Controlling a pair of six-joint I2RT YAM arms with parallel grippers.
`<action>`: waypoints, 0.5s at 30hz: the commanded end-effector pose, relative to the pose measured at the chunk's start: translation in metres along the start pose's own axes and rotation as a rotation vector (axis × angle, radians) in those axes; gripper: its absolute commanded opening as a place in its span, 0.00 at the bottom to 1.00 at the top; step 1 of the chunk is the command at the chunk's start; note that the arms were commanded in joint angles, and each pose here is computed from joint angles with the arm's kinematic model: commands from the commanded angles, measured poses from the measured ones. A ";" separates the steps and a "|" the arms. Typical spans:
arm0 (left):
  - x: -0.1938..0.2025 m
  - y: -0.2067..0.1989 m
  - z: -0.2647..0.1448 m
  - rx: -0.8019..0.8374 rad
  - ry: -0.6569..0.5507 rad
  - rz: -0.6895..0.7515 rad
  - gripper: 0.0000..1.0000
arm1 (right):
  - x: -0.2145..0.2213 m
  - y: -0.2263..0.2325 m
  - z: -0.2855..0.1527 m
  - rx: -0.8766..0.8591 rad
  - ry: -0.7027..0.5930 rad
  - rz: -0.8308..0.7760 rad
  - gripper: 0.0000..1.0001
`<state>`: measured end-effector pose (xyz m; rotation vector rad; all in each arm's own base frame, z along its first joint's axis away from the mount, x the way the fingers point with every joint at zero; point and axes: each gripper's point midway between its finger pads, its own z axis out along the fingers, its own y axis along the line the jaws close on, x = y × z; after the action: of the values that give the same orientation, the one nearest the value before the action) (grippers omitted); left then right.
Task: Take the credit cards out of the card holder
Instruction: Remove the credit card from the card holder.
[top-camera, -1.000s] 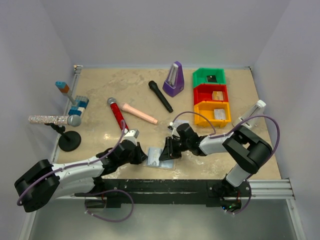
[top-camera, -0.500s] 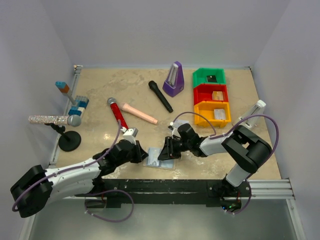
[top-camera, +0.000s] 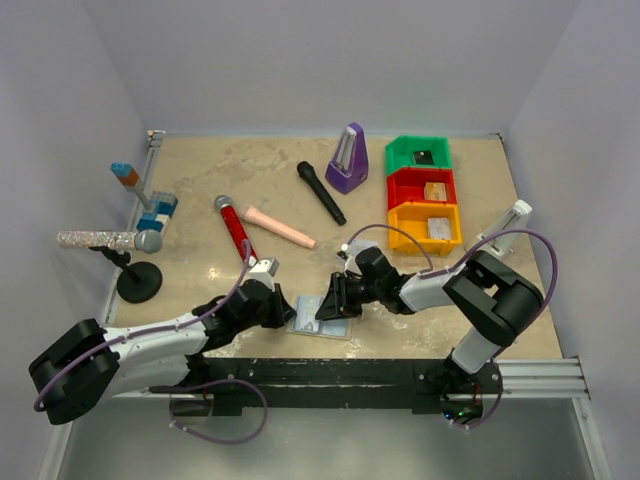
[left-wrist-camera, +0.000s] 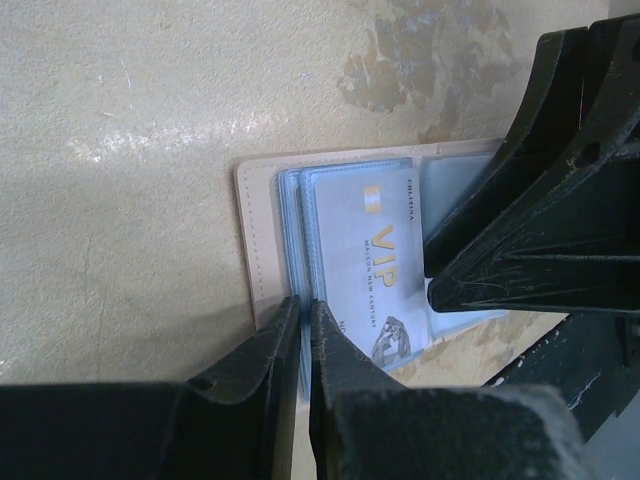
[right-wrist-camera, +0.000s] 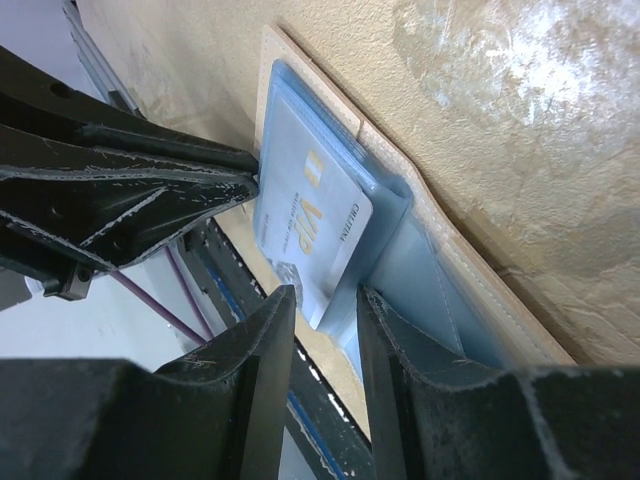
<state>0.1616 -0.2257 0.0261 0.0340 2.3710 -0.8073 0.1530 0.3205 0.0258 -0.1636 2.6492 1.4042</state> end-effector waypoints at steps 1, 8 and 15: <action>-0.003 -0.007 0.001 0.043 -0.021 -0.002 0.13 | -0.009 -0.001 0.002 0.001 -0.043 0.023 0.37; 0.004 -0.001 0.000 0.038 -0.013 -0.010 0.11 | -0.010 0.001 0.003 -0.018 -0.059 0.076 0.37; 0.008 0.003 -0.001 0.032 -0.010 -0.017 0.10 | -0.014 0.010 0.000 -0.053 -0.077 0.099 0.36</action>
<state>0.1584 -0.2238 0.0218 0.0269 2.3581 -0.8308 0.1566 0.3226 0.0301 -0.0283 2.6434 1.4508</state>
